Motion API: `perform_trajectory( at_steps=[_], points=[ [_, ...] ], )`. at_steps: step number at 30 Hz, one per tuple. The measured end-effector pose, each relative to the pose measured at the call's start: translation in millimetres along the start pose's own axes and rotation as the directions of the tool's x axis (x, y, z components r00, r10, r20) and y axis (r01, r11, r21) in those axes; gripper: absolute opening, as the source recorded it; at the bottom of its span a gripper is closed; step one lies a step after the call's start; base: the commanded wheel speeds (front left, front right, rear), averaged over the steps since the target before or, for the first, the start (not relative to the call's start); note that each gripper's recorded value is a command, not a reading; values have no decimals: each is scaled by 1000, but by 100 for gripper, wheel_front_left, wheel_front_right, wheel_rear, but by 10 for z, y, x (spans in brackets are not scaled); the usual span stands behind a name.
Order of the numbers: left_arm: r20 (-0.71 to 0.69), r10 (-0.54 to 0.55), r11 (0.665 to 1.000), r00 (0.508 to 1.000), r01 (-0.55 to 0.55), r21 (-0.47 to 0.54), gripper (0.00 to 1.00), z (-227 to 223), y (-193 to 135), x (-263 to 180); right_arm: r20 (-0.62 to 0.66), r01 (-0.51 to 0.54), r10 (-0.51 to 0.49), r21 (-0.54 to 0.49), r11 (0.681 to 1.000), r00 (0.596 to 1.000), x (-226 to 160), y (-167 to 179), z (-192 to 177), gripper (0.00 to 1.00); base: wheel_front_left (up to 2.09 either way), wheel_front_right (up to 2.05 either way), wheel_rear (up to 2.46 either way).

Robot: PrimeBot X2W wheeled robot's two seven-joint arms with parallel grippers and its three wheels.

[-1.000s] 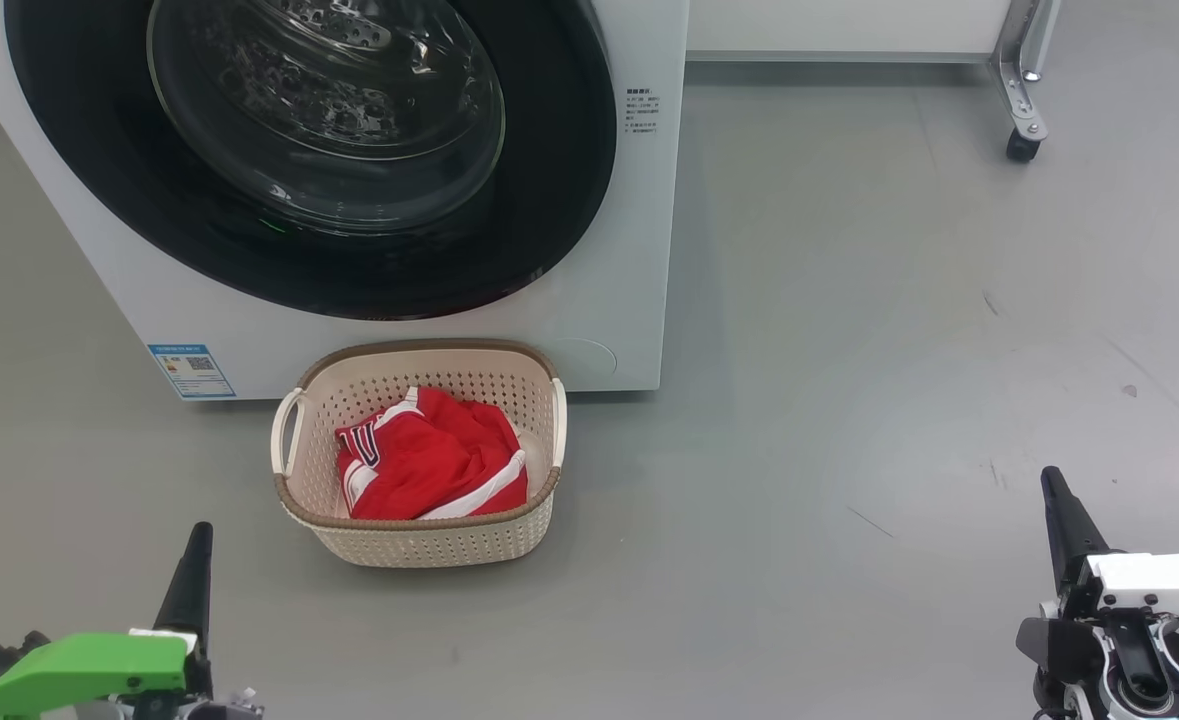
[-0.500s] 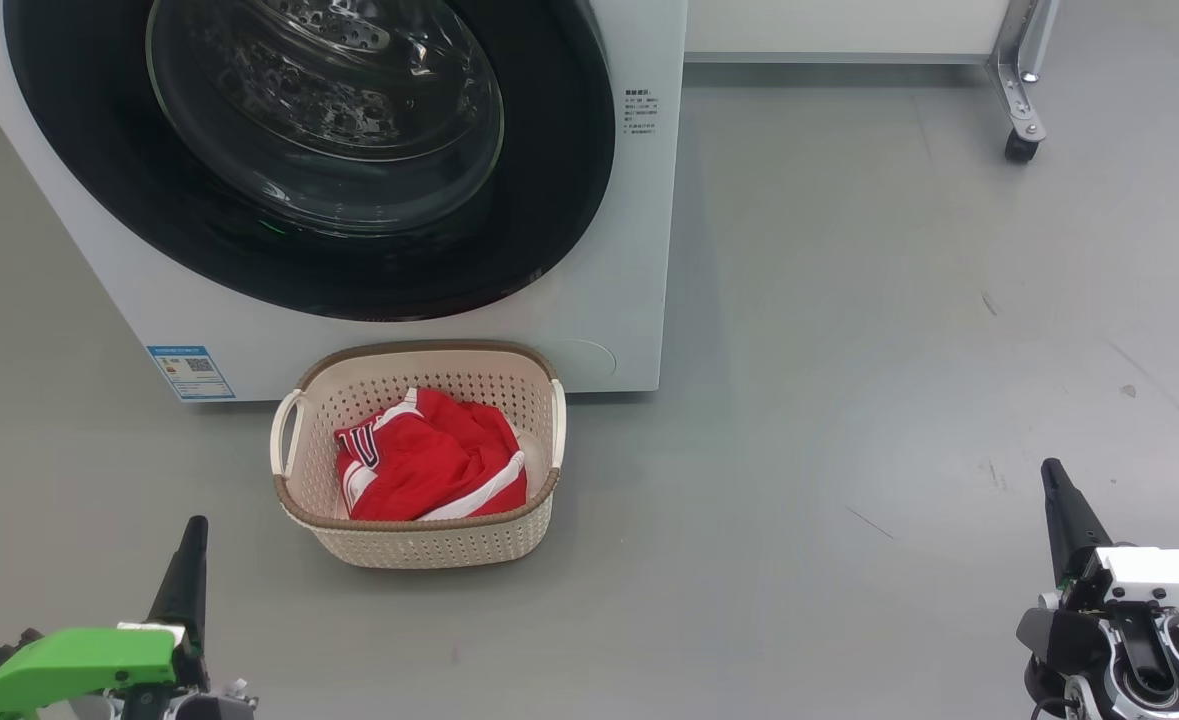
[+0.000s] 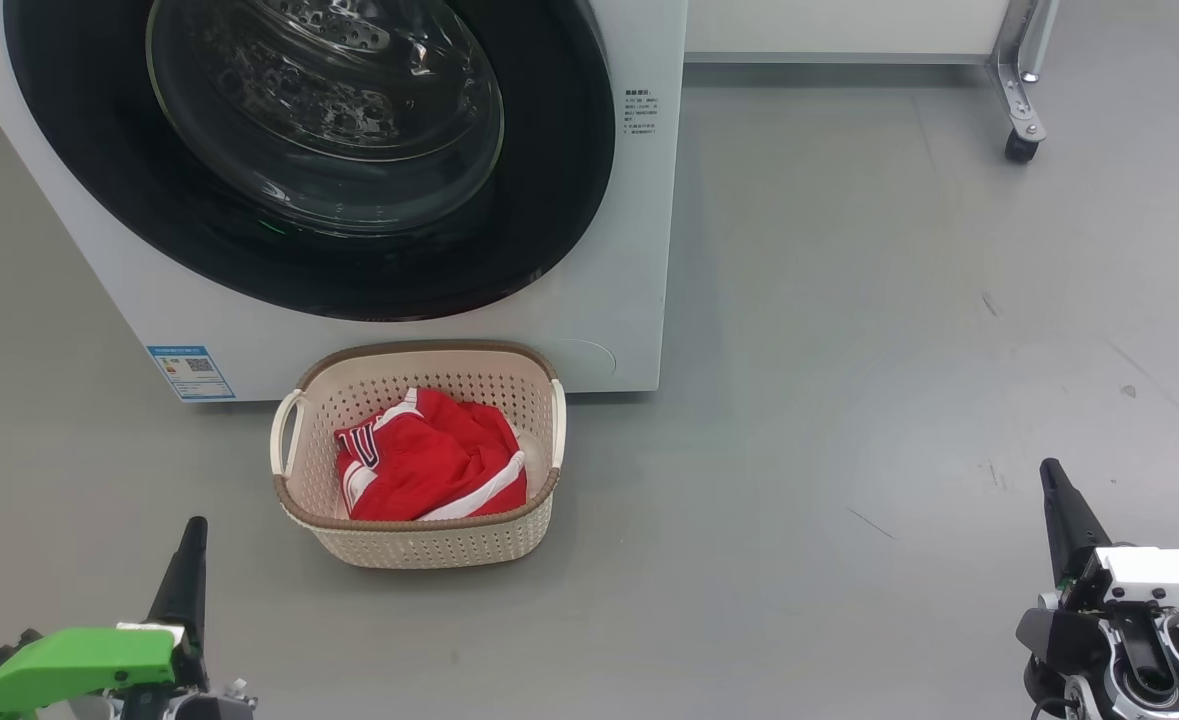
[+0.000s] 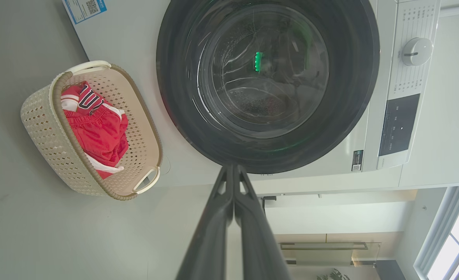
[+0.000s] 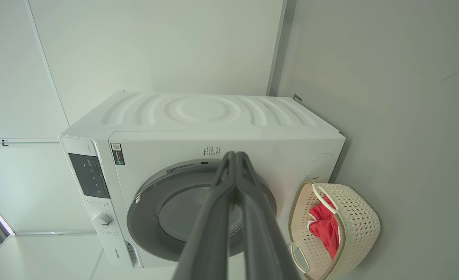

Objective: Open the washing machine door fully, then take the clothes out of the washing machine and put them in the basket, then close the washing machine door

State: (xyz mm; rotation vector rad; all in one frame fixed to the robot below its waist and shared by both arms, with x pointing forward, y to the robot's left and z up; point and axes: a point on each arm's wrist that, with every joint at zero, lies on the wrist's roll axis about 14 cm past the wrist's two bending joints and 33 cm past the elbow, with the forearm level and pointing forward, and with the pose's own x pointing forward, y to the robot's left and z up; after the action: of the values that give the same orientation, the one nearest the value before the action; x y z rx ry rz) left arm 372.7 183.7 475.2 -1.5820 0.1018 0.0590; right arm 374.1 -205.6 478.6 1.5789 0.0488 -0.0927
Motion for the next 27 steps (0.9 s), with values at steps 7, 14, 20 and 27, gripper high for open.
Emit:
perform_trajectory(
  at_steps=[7, 14, 20, 27],
  points=[
    [1, 1, 1000, 1000, -1, 0, 0, 2, 4, 0, 0, 0, 0, 0, 1000, 1000, 0, 0, 1, 0, 0, 0, 0],
    [1, 4, 1000, 1000, -4, 0, 0, 5, 12, -1, 1, 0, 0, 0, 1000, 1000, 0, 0, 2, 0, 0, 0, 0],
    [-1, 4, 1000, 1000, -4, 0, 0, 3, 14, -1, 1, 0, 0, 0, 1000, 1000, 0, 1, 3, 0, 0, 0, 0],
    [0, 5, 1000, 1000, -5, 0, 0, 4, 17, -1, 2, 0, 0, 1, 1000, 1000, 0, 1, 4, 0, 0, 0, 0]
  ],
)
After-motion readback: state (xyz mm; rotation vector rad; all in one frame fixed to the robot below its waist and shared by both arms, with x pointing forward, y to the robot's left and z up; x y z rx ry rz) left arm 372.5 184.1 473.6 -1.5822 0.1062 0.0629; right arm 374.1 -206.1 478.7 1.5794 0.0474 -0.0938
